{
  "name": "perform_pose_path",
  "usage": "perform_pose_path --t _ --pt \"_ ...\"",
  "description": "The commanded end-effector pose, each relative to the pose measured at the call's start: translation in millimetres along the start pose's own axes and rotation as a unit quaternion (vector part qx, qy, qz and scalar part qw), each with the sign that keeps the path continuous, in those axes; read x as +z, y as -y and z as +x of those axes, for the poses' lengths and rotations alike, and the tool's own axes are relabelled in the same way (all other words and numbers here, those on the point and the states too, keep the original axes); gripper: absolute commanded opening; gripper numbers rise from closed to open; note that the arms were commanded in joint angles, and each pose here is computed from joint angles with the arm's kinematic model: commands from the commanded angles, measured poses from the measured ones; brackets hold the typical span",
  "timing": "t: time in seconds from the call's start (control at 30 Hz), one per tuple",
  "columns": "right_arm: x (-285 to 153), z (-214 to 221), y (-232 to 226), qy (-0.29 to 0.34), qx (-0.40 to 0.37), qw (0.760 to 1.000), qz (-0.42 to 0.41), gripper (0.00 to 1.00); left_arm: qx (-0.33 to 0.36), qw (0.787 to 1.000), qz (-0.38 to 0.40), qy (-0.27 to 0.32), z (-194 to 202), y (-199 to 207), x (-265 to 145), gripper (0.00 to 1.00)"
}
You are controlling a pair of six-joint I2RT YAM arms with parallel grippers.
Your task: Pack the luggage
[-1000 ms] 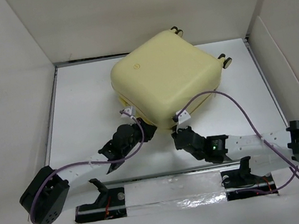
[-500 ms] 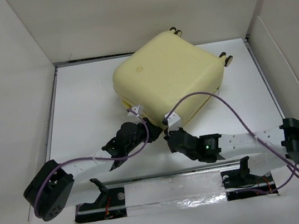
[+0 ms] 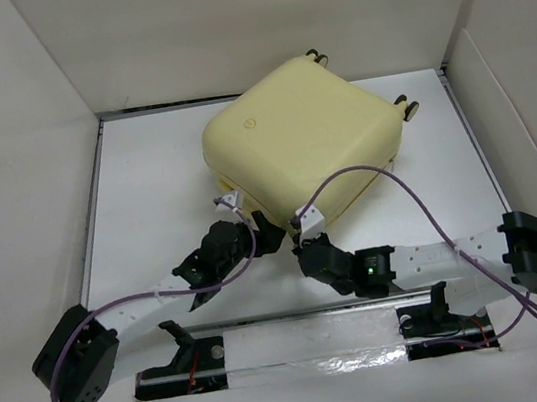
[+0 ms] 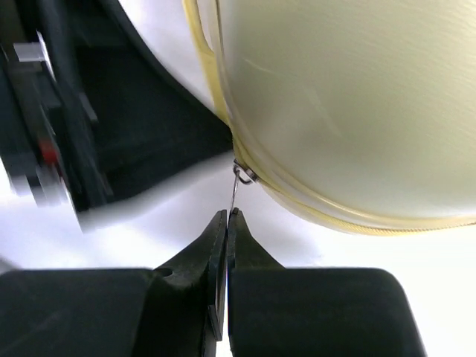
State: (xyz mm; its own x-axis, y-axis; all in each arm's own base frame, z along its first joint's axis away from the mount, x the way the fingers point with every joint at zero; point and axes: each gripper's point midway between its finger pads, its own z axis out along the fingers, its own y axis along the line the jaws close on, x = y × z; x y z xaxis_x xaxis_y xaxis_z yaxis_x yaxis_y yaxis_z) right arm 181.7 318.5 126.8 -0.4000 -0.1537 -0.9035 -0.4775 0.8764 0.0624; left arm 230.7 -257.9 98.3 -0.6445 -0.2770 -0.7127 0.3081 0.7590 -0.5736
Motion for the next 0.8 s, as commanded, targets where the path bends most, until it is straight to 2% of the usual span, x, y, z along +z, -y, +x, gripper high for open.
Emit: perform_pose_path --t 0.0,0.07,0.2,0.27,0.3,0.43,0.47,0.53,0.57,0.6,0.63,0.67,0.7,0.77 --pt "-56 -22 -89 0.025 0.101 0.971 -0.217 0.00 -0.050 0.984 0.009 0.171 -97 11 -21 0.65" --pt "-60 -18 -84 0.025 0.099 0.970 -0.221 0.00 -0.080 0.972 -0.008 0.221 -134 -5 -34 0.65" --pt "-67 -19 -83 0.013 0.090 0.969 -0.229 0.00 -0.109 0.947 -0.011 0.302 -212 -9 -56 0.65" --pt "-70 -15 -88 0.001 0.082 0.966 -0.244 0.00 -0.129 0.936 -0.017 0.327 -234 -17 -62 0.65" --pt "-73 -12 -91 -0.009 0.079 0.964 -0.254 0.00 -0.139 0.924 -0.027 0.356 -255 -27 -70 0.65" --pt "-79 0 -90 -0.025 0.078 0.961 -0.263 0.00 -0.185 0.901 -0.066 0.386 -287 -77 -72 0.67" --pt "-81 -1 -88 -0.024 0.084 0.960 -0.266 0.00 -0.202 0.903 -0.085 0.371 -283 -100 -57 0.67" --pt "-82 1 -84 -0.022 0.087 0.961 -0.262 0.00 -0.214 0.910 -0.054 0.350 -298 -109 -45 0.66" --pt "-82 2 -80 -0.021 0.090 0.961 -0.259 0.00 -0.226 0.919 -0.068 0.315 -288 -127 -20 0.65" --pt "-82 2 -79 -0.021 0.089 0.962 -0.256 0.00 -0.227 0.928 -0.056 0.290 -285 -125 -7 0.65" --pt "-81 3 -76 -0.021 0.087 0.964 -0.249 0.00 -0.225 0.929 -0.050 0.290 -297 -126 -2 0.64" --pt "-81 1 -73 -0.020 0.085 0.966 -0.242 0.00 -0.235 0.931 -0.063 0.271 -287 -141 16 0.64" --pt "-82 2 -69 -0.022 0.083 0.968 -0.236 0.00 -0.232 0.933 -0.053 0.269 -294 -138 22 0.63" --pt "-82 0 -61 -0.015 0.084 0.971 -0.223 0.00 -0.239 0.939 -0.060 0.241 -283 -152 44 0.62"
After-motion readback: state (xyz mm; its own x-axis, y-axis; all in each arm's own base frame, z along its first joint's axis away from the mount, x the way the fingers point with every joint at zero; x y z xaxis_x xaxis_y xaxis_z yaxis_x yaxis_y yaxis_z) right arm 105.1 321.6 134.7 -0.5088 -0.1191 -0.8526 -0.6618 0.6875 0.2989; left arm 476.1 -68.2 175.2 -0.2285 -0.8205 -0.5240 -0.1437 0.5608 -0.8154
